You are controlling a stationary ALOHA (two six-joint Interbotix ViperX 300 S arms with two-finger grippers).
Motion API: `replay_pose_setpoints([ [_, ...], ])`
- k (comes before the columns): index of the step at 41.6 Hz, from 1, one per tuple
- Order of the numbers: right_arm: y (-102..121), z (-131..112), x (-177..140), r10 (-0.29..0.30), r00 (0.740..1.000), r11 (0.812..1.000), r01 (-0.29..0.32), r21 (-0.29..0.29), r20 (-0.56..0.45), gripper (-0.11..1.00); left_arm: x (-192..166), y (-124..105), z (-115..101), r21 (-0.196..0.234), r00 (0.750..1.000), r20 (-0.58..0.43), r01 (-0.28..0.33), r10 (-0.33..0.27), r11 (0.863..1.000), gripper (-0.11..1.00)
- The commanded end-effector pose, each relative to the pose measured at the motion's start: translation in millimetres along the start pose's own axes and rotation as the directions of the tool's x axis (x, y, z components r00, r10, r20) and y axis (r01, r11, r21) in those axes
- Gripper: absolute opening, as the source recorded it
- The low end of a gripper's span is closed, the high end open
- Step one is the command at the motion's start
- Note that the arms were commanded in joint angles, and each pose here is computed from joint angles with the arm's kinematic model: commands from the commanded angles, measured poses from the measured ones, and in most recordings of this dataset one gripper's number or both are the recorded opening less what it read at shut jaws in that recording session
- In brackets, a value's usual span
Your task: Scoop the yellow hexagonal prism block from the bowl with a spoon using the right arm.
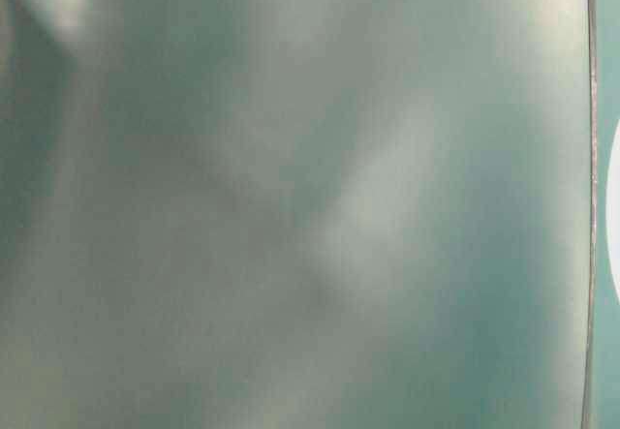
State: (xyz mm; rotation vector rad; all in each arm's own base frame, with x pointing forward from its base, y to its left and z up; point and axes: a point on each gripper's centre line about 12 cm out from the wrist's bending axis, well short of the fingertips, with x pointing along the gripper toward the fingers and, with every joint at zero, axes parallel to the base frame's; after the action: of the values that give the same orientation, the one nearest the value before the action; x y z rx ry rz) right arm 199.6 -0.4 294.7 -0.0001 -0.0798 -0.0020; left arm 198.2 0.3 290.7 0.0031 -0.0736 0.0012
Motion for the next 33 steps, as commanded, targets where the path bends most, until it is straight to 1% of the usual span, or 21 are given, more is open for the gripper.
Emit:
replay_pose_setpoints([
  [1,-1,5,2,-0.004,1.0,1.0,0.004,0.009,0.014,0.0,3,0,5,0.001,1.0,-0.014,0.001,-0.001,1.0,0.0],
  [2,-1,3,3,-0.006,1.0,1.0,0.006,0.025,0.006,0.0,4,0,3,0.001,1.0,-0.025,0.001,-0.001,1.0,0.0],
  [5,-1,2,4,-0.005,1.0,0.999,0.005,0.033,0.0,0.0,4,0,3,0.001,1.0,-0.025,0.001,-0.001,1.0,0.0],
  [18,-1,-5,8,-0.007,0.999,0.999,0.008,0.033,-0.032,0.0,4,0,3,0.001,1.0,-0.026,0.001,-0.001,1.0,0.0],
  [21,-1,-8,9,-0.007,0.999,0.999,0.008,0.033,-0.046,0.02,4,0,3,0.0,1.0,-0.028,0.001,-0.001,1.0,0.0],
  [23,-1,-11,9,-0.004,0.998,0.999,0.006,0.031,-0.063,0.1,4,0,3,0.0,1.0,-0.026,0.001,-0.001,1.0,0.0],
  [27,-1,-15,10,-0.006,0.996,0.999,0.009,0.031,-0.092,0.37,4,0,3,0.0,1.0,-0.026,0.001,-0.001,1.0,0.0],
  [30,-1,-19,11,-0.004,0.994,0.999,0.008,0.031,-0.112,0.55,4,0,3,0.0,1.0,-0.029,0.001,-0.001,1.0,0.0],
  [32,-1,-21,12,-0.004,0.993,0.999,0.008,0.031,-0.118,0.62,4,0,3,0.0,1.0,-0.028,0.001,-0.001,1.0,0.0],
  [33,-1,-22,12,-0.006,0.992,0.999,0.01,0.032,-0.122,0.63,4,0,3,0.0,1.0,-0.028,0.001,-0.001,1.0,0.0],
])
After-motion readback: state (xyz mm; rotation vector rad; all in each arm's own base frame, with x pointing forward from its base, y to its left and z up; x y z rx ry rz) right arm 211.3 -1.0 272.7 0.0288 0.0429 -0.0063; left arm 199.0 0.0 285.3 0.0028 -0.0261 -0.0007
